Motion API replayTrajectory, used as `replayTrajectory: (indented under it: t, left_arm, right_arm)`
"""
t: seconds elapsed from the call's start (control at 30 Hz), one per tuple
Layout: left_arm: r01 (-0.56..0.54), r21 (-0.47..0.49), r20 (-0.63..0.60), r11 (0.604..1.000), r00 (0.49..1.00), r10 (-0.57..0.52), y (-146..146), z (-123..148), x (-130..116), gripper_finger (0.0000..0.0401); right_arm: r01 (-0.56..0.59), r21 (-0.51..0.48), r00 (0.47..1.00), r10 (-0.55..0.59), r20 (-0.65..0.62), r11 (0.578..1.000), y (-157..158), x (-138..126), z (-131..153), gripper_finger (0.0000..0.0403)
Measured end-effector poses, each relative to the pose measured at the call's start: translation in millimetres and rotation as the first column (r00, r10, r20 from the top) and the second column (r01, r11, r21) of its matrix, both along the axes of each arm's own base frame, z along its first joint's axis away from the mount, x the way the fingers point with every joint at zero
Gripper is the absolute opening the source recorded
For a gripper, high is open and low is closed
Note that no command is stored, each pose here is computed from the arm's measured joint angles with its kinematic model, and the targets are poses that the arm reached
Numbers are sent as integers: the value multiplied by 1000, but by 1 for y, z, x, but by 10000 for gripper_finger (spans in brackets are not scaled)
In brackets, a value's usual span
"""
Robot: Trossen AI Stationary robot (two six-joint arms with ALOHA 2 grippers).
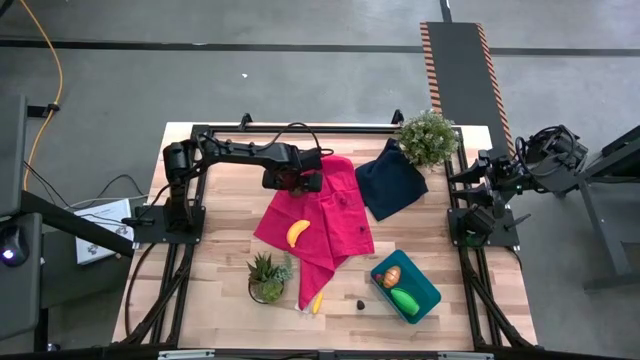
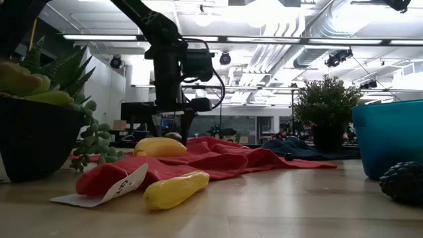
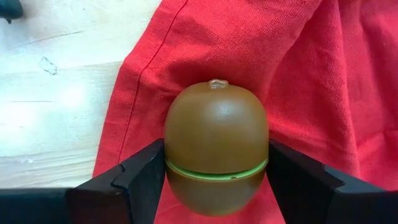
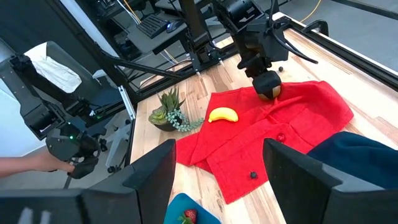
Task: Pick and placing Produce into tupperware
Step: Put the kiwi into the blue bin
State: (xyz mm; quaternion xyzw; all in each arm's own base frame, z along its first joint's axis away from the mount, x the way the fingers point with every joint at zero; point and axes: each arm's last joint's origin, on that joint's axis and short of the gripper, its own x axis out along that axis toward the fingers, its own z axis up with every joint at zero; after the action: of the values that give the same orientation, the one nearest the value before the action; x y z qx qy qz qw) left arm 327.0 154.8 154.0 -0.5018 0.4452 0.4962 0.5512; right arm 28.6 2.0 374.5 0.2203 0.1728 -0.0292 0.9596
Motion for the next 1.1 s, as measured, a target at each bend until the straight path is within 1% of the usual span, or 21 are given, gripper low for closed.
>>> replayTrajectory:
  t: [0.27, 0.47, 0.7, 0.9, 1.1]
  left_arm:
    - [8, -34, 20, 999, 1000, -8, -1, 0, 1, 243]
    - [63, -51, 32, 997, 998, -61, 0, 6, 5, 243]
    - [150, 15, 81, 989, 985, -151, 7, 36, 19, 243]
    - [225, 82, 92, 971, 968, -232, 12, 65, 28, 243]
    - [278, 132, 120, 952, 948, -293, 15, 87, 35, 243]
  right_arm:
    - [6, -2, 1000, -6, 2, 1000, 0, 0, 0, 232]
    - [7, -3, 1000, -7, 3, 1000, 0, 0, 0, 232]
    - [26, -9, 1000, -26, 10, 1000, -1, 0, 0, 232]
    - [29, -8, 1000, -29, 11, 1000, -1, 0, 0, 232]
    - [46, 8, 999, -46, 15, 999, -1, 0, 0, 232]
